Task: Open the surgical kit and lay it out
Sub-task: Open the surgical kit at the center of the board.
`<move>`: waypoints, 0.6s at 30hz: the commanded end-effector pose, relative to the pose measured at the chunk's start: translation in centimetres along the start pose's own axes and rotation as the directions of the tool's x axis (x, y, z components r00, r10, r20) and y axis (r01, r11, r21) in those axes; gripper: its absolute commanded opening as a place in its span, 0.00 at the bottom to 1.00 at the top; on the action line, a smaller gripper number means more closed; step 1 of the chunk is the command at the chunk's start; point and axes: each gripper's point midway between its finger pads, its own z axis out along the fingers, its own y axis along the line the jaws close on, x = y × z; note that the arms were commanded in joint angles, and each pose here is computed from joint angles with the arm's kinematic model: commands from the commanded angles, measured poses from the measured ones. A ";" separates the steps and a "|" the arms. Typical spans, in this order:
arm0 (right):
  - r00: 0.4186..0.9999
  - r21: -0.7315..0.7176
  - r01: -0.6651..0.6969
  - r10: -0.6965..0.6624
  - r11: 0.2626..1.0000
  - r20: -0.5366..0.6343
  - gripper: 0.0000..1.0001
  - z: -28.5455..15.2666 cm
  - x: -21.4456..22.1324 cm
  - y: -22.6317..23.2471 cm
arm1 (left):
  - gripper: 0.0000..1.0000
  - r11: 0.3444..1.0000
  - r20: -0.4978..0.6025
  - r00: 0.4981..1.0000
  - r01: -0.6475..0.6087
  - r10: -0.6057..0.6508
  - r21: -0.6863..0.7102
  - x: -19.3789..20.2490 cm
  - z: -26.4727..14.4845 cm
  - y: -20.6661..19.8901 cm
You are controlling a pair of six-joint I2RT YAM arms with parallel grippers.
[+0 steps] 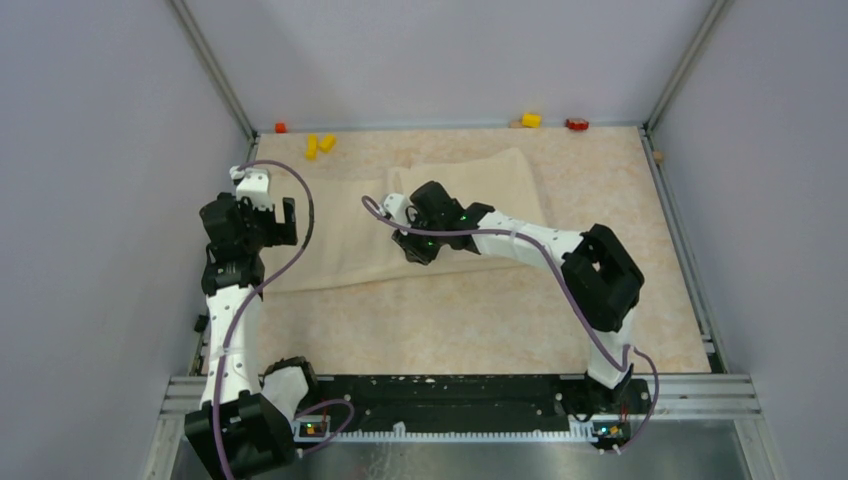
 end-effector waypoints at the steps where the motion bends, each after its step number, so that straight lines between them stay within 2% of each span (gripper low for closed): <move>1: 0.997 -0.006 0.019 -0.019 1.000 0.079 0.21 -1.0 -3.5 0.4 | 0.99 1.000 0.068 0.998 -0.018 0.017 0.007 -1.8 -0.3 0.0; 9: 0.993 0.013 -0.006 0.005 1.000 0.117 0.00 -2.8 -4.9 -0.6 | 0.99 0.999 0.074 0.997 -0.025 0.024 0.019 -2.2 -0.1 -0.1; 14: 0.985 0.084 -0.063 0.049 0.994 0.166 0.00 -6.2 -5.4 -3.8 | 0.99 0.998 0.086 0.996 -0.029 0.025 0.047 -2.9 0.4 -0.3; 18: 0.965 0.202 -0.135 0.083 0.970 0.248 0.00 -11.8 -4.8 -8.3 | 0.99 0.996 0.083 0.997 -0.019 0.012 0.084 -3.5 1.0 -0.7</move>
